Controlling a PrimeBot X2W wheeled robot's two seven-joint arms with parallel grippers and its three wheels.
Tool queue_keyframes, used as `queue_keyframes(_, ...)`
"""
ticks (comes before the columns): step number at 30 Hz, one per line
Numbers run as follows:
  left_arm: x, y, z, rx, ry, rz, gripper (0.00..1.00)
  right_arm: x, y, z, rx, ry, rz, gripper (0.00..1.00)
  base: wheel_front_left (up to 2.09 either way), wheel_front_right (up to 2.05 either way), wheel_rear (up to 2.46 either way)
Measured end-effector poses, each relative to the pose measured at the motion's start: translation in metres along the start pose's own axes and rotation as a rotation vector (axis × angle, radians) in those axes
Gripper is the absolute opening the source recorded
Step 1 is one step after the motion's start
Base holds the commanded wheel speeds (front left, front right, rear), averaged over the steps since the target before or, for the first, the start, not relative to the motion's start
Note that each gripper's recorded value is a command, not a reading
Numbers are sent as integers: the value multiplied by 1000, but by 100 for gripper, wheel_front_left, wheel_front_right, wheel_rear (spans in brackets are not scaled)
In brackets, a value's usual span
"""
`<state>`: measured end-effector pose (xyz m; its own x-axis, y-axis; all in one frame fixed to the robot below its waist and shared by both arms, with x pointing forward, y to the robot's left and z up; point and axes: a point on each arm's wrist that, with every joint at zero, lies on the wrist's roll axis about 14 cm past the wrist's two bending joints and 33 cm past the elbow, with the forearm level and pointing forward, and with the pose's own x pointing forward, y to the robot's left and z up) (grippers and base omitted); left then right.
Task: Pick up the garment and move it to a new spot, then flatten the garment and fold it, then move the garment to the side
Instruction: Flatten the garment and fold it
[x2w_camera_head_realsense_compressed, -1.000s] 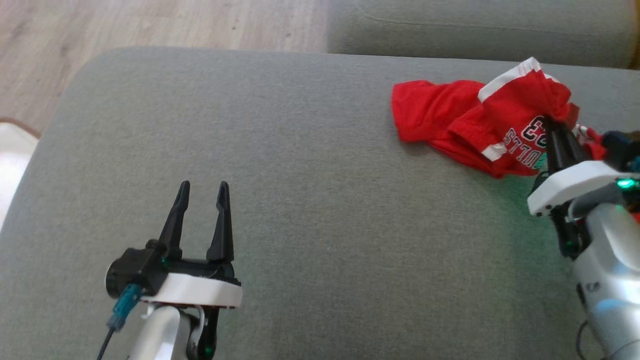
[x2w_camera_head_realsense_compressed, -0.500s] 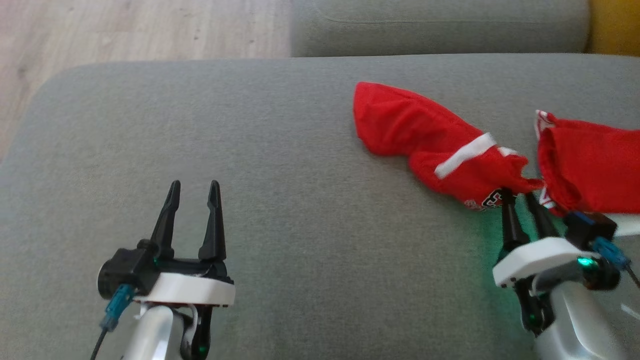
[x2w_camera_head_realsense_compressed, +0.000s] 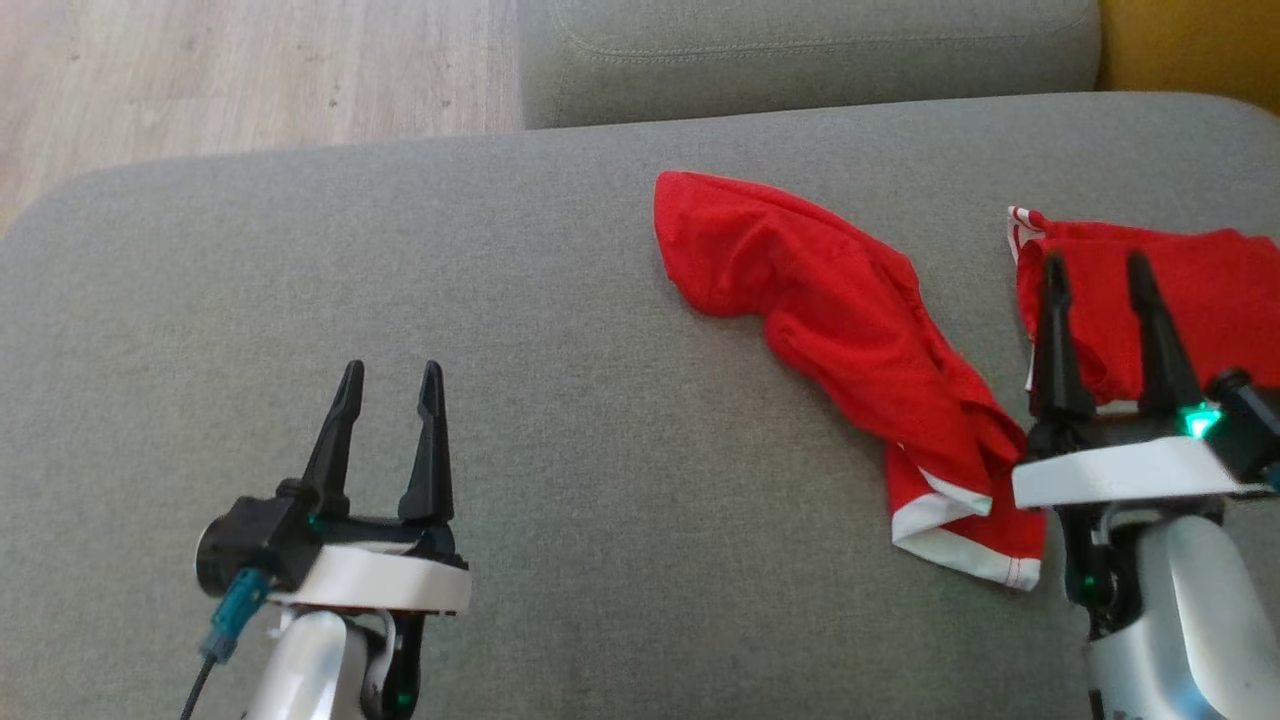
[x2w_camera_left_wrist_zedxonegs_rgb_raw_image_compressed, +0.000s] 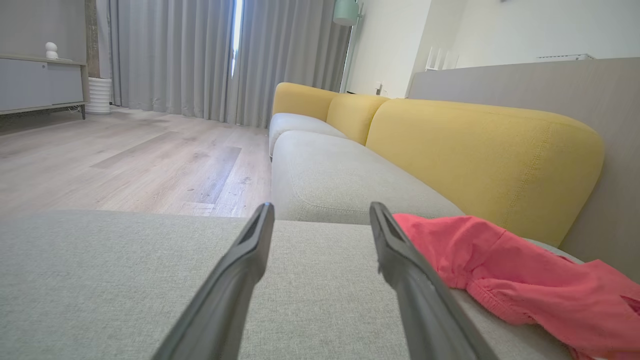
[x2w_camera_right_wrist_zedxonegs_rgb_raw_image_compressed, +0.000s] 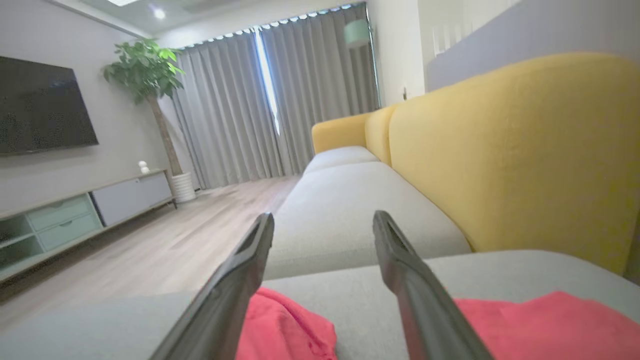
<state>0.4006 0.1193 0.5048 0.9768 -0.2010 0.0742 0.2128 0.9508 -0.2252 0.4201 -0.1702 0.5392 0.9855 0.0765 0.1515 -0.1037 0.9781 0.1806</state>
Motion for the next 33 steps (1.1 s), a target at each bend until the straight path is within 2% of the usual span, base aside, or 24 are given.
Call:
queue_keyframes(4, -1, 0, 4, 2, -10, 1, 100, 4, 25, 32, -4, -110, 76, 100, 0, 0, 0)
queue_keyframes(7, -3, 1, 7, 4, -19, 5, 100, 2, 45, 37, 4, -131, 134, 100, 0, 0, 0)
queue_keyframes(14, -6, 5, 11, 7, -29, 17, 100, -22, 64, -15, 22, 30, 183, 100, 0, 0, 0)
queue_keyframes(23, -11, 16, 5, 8, -12, 50, 100, -10, 81, -26, 24, 50, 235, 100, 0, 0, 0)
queue_keyframes(29, -16, 25, -4, 4, 17, 77, 100, 19, 99, -60, -83, 217, 304, 100, 0, 0, 0)
queue_keyframes(33, -17, 32, -6, -4, 24, 98, 100, 41, 103, -86, -201, 325, 337, 100, 0, 0, 0)
